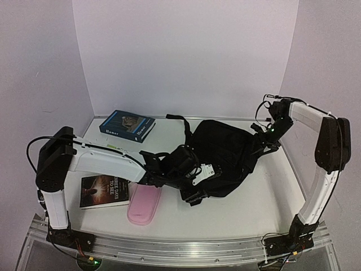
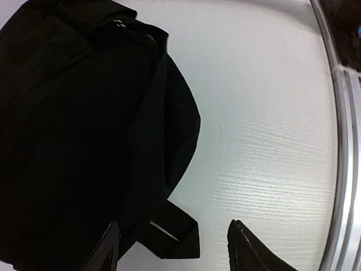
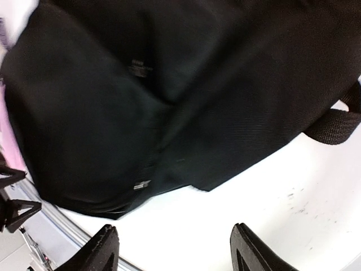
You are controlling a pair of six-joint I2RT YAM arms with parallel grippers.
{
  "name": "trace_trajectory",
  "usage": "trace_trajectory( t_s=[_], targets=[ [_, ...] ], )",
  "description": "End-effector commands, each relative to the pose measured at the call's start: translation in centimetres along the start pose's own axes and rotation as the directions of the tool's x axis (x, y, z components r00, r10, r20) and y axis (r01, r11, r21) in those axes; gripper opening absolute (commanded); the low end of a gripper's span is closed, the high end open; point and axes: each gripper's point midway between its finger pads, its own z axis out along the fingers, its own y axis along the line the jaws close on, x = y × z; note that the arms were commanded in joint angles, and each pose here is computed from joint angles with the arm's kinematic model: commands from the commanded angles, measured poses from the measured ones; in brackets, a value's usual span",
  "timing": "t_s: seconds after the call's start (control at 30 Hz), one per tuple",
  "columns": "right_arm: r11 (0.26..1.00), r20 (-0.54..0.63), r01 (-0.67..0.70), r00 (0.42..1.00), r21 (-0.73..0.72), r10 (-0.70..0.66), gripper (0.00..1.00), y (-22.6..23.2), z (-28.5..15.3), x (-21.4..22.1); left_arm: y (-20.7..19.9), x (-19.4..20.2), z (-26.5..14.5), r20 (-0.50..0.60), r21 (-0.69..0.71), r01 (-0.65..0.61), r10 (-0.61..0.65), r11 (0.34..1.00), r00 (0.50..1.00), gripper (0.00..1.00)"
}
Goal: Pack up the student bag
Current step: Unzip the student bag at the center of the board.
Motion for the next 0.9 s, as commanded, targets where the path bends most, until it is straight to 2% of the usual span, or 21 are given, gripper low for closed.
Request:
trace_trajectory(
  t_s=[0.0,0.1,0.23,0.4,0.47,0.57,0.7,0.77,0.87],
  targets=[
    [0.995,0.081,0.08,0.994,-0.065,-0.075,0.7,4.5,-2.7,-0.7,4.3,-4.6,-5.1,0.208,-0.062,0.202,-0.186,0.977,0.96,0.67],
    [0.99,0.071,0.122,0.991,-0.075,-0.117,0.71,6.9,-2.2,-0.8,6.5,-3.6,-6.2,0.23,-0.074,0.299,-0.275,0.951,0.933,0.65],
    [0.982,0.046,0.18,0.983,-0.061,-0.177,0.71,9.0,-1.0,-0.7,9.8,-2.8,-8.6,0.307,-0.081,0.444,-0.402,0.892,0.863,0.63],
    [0.972,0.018,0.232,0.973,-0.028,-0.232,0.71,10.5,1.3,-0.8,13.1,-1.8,-10.7,0.361,-0.153,0.557,-0.479,0.816,0.8,0.66],
    [0.973,0.008,0.228,0.974,-0.037,-0.228,0.71,10.8,2.0,-0.8,15.2,-0.7,-11.5,0.377,-0.19,0.632,-0.538,0.751,0.754,0.68],
    [0.975,0.01,0.217,0.976,-0.048,-0.217,0.7,10.9,2.4,-1.1,19.5,2.5,-13.8,0.418,-0.202,0.786,-0.674,0.585,0.609,0.71],
    [0.974,0.035,0.221,0.975,-0.038,-0.22,0.71,11.0,2.0,-1.5,25.4,7.2,-17.6,0.502,-0.205,0.908,-0.758,0.364,0.417,0.76],
    [0.974,0.048,0.224,0.974,-0.04,-0.222,0.71,11.2,1.8,-1.7,28.2,9.4,-19.1,0.528,-0.235,0.928,-0.764,0.289,0.372,0.78],
    [0.975,0.08,0.217,0.974,-0.048,-0.213,0.72,11.7,1.4,-2.8,31.2,11.9,-20.6,0.536,-0.288,0.933,-0.771,0.214,0.343,0.79]
  ],
)
